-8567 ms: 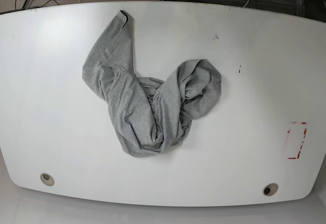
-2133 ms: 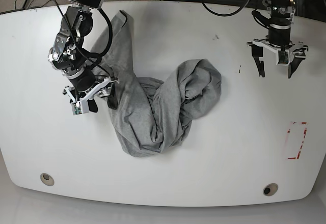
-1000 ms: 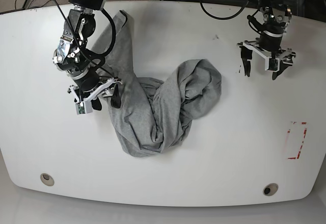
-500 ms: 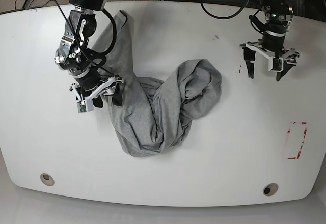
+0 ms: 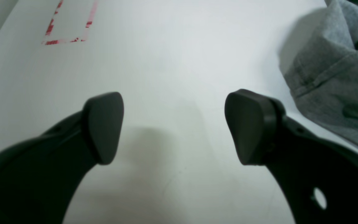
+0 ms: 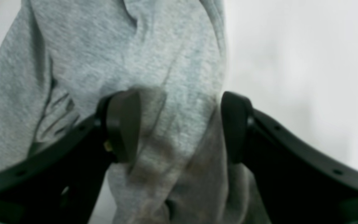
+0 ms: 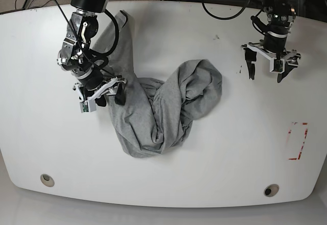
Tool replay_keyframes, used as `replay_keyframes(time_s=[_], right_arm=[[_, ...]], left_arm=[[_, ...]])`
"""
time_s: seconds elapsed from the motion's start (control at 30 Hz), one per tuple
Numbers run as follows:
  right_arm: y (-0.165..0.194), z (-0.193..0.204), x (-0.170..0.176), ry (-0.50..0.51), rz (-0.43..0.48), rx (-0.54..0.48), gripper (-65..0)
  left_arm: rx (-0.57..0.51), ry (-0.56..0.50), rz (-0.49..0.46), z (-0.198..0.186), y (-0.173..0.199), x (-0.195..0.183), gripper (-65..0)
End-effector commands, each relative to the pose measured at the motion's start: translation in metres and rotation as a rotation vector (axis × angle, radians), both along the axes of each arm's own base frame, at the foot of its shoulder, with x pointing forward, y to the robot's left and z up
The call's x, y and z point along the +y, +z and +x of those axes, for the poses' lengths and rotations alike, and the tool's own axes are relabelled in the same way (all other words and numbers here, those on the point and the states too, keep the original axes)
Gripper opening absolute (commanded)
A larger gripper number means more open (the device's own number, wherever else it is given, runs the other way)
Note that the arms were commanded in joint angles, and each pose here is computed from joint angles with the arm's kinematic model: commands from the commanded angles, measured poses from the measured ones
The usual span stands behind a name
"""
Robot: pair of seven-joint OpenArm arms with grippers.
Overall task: Fold the T-shirt properly
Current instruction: 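Close the right gripper on the shirt fabric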
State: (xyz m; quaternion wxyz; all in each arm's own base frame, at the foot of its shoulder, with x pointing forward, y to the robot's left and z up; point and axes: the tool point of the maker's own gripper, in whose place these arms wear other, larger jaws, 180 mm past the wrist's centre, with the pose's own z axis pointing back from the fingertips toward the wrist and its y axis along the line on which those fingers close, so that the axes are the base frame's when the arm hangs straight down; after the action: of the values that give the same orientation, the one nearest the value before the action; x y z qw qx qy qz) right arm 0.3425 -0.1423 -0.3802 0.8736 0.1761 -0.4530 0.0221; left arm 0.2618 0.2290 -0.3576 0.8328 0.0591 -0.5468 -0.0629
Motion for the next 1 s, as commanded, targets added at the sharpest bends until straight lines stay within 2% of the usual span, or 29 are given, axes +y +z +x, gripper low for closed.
replay_keyframes(time_s=[0.0, 0.73, 0.87, 0.97], right_arm=[[0.014, 0.009, 0.002, -0.002, 0.021, -0.053, -25.7], [-0.001, 0.003, 0.004, -0.005, 0.035, -0.019, -27.4], [-0.001, 0.003, 0.005, -0.002, 0.034, -0.017, -31.8], [-0.001, 0.003, 0.007, 0.0, 0.035, -0.022, -40.6]], left_arm=[[-0.056, -0.009, 0.007, 0.005, 0.015, 0.002, -13.3], [-0.064, -0.014, 0.001, 0.007, 0.017, -0.002, -13.3], [-0.066, -0.019, -0.001, 0.008, 0.018, -0.004, -13.1], [-0.063, -0.026, -0.004, 0.008, 0.016, -0.006, -13.1]])
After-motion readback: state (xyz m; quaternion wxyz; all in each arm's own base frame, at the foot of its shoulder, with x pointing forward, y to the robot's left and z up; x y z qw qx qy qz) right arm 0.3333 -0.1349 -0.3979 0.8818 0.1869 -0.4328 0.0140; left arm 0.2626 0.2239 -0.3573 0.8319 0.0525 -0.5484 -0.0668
